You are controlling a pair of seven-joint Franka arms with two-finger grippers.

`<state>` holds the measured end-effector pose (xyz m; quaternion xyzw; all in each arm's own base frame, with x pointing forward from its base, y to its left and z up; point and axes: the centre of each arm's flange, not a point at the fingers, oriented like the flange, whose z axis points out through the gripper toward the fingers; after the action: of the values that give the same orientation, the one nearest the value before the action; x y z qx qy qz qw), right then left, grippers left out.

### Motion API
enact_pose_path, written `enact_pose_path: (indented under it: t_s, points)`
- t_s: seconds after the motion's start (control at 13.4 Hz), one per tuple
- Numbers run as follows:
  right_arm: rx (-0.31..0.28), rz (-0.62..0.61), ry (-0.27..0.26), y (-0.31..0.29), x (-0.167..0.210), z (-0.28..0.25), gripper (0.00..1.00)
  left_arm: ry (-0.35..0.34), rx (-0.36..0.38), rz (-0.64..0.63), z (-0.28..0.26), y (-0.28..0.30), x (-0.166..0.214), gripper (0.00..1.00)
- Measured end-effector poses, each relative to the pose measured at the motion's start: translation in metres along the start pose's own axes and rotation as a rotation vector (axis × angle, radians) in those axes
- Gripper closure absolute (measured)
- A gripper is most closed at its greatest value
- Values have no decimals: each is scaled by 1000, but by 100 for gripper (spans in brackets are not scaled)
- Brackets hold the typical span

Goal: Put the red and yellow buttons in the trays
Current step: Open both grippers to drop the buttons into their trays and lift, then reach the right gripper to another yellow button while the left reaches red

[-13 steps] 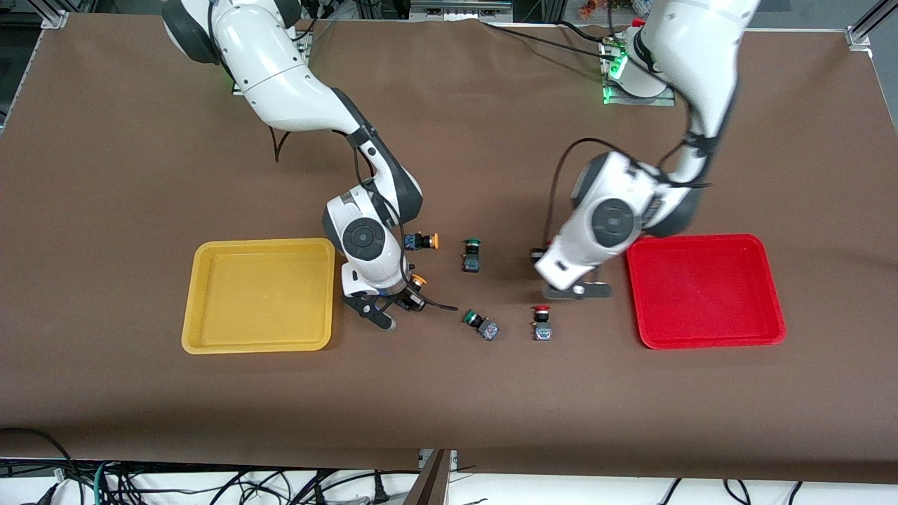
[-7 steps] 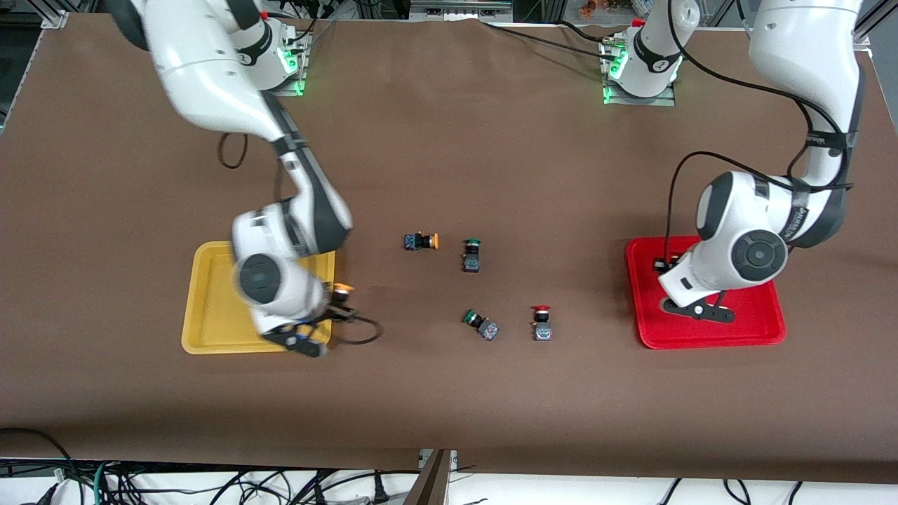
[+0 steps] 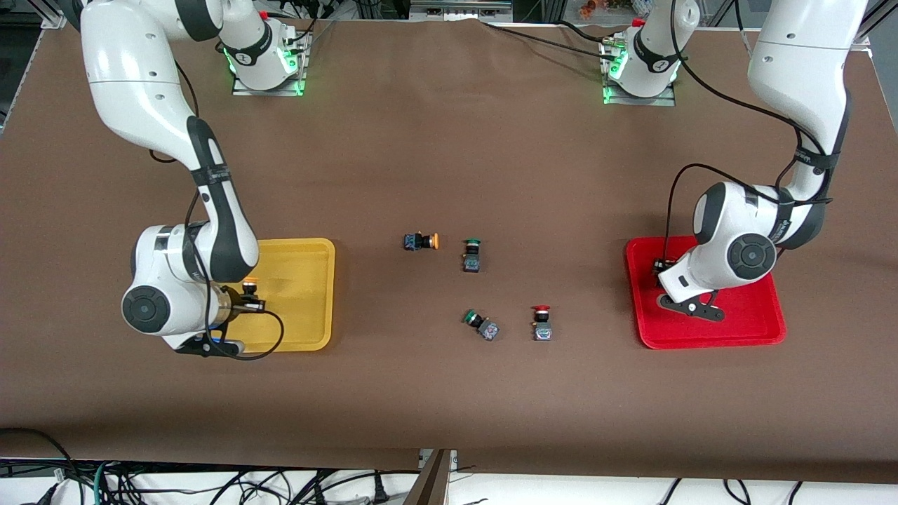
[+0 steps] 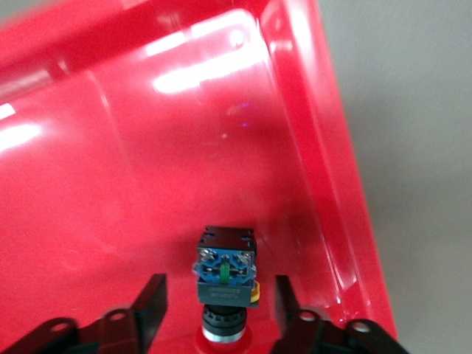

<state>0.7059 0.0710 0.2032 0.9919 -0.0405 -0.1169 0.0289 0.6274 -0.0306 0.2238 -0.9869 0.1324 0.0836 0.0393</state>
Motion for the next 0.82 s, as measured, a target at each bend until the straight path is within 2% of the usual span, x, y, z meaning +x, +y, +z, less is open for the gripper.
enact_pose_path:
  t_s: [0.07, 0.15, 0.22, 0.37, 0.52, 0.67, 0.82]
  points:
    - [0, 9, -12, 6, -1, 9, 59, 22, -4, 1, -24, 4, 5, 17]
    - [0, 17, -17, 6, -2, 12, 52, 54, -26, -3, -54, 13, 14, 6]
    - [3, 31, -11, 4, -2, 8, 42, 92, -69, -14, -81, 25, 23, 0]
    - [14, 69, 10, -13, -6, -21, 22, 160, -161, -40, -116, 52, 42, 0]
    - [38, 188, 4, -59, -20, -53, 1, 178, -211, -87, -120, 90, 65, 0]
    - [84, 377, -16, -140, -48, -64, 1, 169, -227, -154, -101, 147, 94, 0]
    - [116, 570, -12, -226, -83, -56, 1, 213, -225, -191, -66, 200, 118, 0]
